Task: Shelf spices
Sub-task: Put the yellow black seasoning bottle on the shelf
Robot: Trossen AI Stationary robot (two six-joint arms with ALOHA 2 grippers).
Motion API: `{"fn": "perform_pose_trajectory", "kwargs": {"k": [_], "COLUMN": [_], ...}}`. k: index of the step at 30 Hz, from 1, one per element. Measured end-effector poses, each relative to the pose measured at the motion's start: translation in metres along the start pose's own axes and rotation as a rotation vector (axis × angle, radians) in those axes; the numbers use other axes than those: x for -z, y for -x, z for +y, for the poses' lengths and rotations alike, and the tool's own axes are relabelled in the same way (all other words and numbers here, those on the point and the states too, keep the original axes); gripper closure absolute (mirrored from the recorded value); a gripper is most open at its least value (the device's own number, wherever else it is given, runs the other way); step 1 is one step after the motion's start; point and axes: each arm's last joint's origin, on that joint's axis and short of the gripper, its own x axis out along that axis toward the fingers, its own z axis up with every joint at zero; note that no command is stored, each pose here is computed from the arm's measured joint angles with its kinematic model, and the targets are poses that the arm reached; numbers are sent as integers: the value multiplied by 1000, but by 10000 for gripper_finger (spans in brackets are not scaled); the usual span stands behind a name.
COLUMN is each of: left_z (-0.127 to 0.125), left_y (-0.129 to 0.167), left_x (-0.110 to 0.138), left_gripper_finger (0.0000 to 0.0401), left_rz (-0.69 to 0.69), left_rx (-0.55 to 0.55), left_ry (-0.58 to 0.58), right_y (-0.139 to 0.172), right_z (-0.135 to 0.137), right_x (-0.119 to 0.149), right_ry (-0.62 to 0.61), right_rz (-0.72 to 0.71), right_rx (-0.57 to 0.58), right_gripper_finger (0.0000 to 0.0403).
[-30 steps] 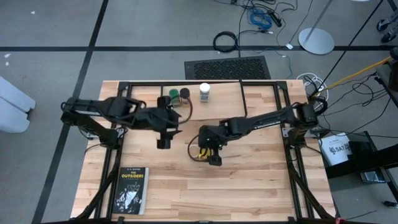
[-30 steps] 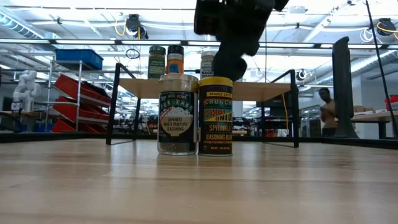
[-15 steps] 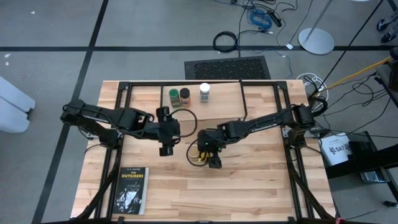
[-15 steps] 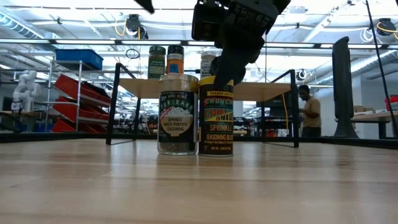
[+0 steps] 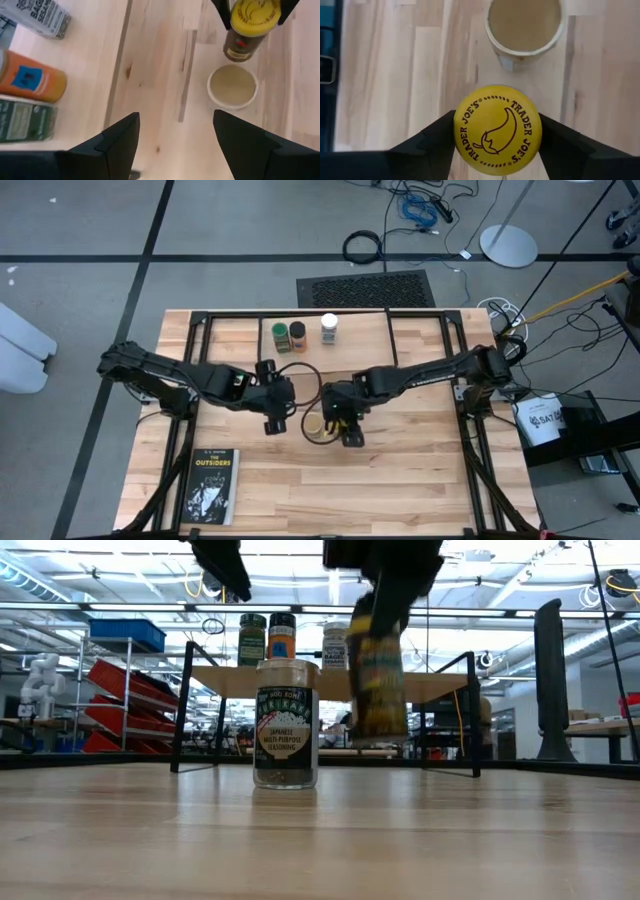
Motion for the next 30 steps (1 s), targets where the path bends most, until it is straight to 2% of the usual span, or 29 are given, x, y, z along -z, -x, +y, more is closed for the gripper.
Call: {"fn": "perform_pose_trajectory", "kwargs": {"k": [11,18,24,30], "left_z": [-8,-13,-16,-17], "left_y": [-2,0,1,1], "left_x": [5,4,0,-2], "left_gripper_finger": [138,138,138,138], "left_rz": [-22,-46,-90,-112], "left_rx": [13,29,48,54], "left_ry": [20,30,43,56], "right_y": [114,191,238,253], "right_z": [20,21,6,-27], "right_x": [-12,-9,-2,5], "right_ry": [78,148,162,115], "right_rz": [-56,-151,-228,-228], "right_rx": [10,149,312,405], "right_gripper_finger": [174,174,172,173]}}
